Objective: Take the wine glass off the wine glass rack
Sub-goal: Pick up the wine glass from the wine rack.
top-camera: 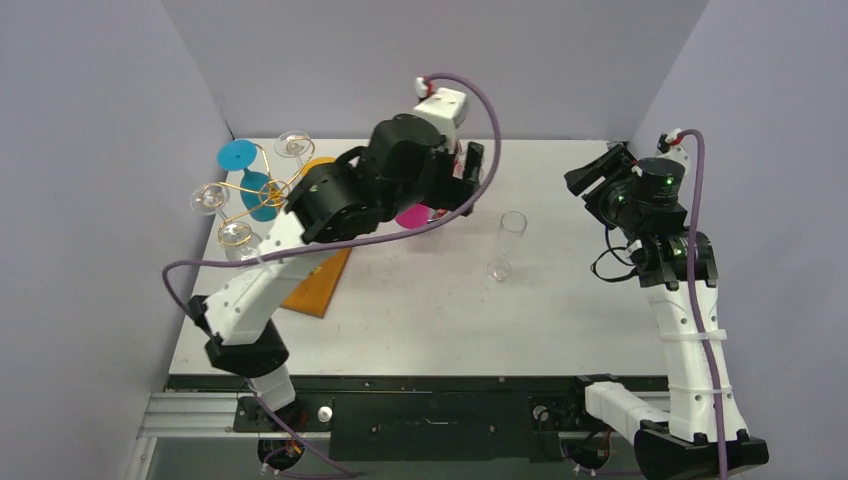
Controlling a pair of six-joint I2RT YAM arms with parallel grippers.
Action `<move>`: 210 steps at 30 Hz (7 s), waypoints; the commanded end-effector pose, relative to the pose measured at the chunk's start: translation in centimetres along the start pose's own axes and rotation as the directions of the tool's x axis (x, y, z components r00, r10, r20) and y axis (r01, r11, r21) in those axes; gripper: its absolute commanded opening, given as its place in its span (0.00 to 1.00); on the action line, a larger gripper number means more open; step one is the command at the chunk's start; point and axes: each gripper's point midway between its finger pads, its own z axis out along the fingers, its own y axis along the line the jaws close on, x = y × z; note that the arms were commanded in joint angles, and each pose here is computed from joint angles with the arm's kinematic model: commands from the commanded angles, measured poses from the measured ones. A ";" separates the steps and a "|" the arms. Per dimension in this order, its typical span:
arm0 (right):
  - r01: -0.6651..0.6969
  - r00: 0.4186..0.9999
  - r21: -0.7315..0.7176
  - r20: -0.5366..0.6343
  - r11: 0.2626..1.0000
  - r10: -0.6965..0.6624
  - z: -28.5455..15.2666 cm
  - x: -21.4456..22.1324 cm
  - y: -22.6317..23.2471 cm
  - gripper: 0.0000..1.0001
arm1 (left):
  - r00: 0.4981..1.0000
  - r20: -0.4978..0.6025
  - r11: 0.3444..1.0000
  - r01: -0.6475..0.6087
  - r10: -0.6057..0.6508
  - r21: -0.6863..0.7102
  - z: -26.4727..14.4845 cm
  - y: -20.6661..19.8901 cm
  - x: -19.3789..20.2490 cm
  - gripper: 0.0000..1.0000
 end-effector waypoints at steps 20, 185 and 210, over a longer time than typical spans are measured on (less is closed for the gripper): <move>0.102 0.985 -0.335 -0.096 0.937 -0.142 -2.8 6.8 14.6 0.63 | 0.913 0.285 0.709 0.406 -0.291 -0.577 -24.2 22.0 6.4 0.78; 0.078 0.860 -0.624 -0.352 0.778 -0.369 -6.9 19.6 22.0 0.54 | 0.628 0.619 0.395 0.778 -0.472 -0.489 -23.8 30.9 9.7 0.00; 0.095 0.852 -0.619 -0.355 0.780 -0.386 -6.8 20.3 21.6 0.53 | 0.485 0.759 0.360 0.866 -0.434 -0.347 -25.0 30.7 9.5 0.00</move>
